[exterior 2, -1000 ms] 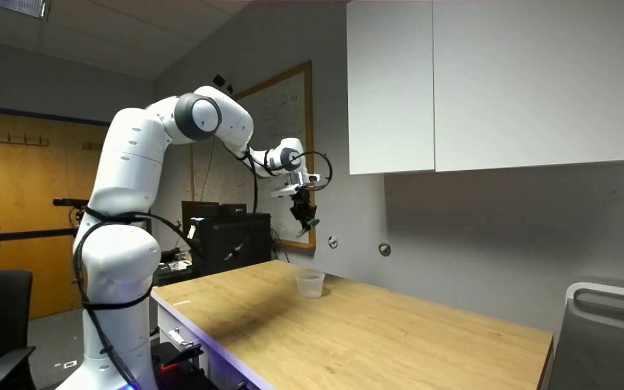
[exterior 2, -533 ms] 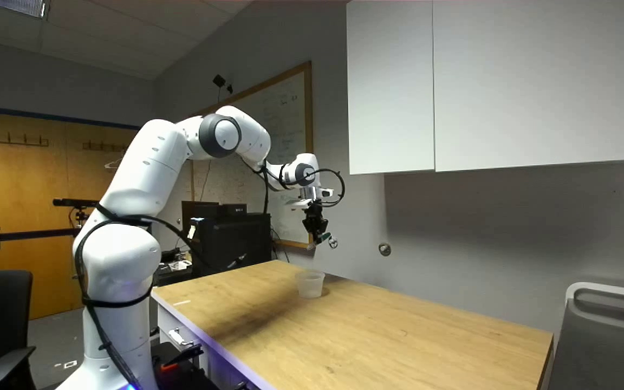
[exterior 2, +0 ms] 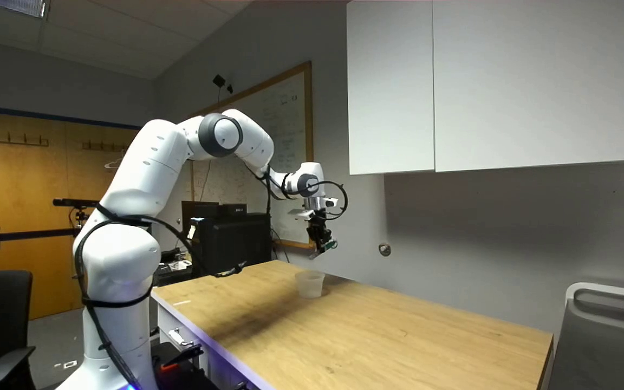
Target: Pick up the green marker and put it in the cup
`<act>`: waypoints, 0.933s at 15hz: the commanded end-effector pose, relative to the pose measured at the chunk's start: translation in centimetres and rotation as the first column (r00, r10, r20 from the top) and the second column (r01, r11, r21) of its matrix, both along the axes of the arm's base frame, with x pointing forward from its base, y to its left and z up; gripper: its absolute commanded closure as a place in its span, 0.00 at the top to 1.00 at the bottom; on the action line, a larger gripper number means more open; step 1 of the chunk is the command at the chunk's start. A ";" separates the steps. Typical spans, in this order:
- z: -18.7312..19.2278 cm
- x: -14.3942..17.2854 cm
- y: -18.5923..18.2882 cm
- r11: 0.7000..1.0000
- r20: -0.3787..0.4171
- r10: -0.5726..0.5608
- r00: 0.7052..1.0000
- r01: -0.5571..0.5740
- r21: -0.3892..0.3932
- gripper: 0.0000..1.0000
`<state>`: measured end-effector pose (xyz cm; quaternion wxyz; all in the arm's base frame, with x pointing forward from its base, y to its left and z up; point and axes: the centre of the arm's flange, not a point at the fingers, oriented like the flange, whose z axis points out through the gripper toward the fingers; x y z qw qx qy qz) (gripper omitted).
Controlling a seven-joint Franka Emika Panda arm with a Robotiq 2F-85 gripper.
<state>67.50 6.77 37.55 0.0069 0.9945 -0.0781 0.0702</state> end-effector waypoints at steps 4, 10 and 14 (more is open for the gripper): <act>-4.0 -4.5 -1.2 0.997 0.008 -0.064 0.998 0.064 0.047 0.07; -5.7 -6.7 -1.8 0.995 0.008 -0.079 0.997 0.079 0.060 0.06; -5.1 -7.9 -2.3 0.995 0.018 -0.080 0.997 0.079 0.062 0.56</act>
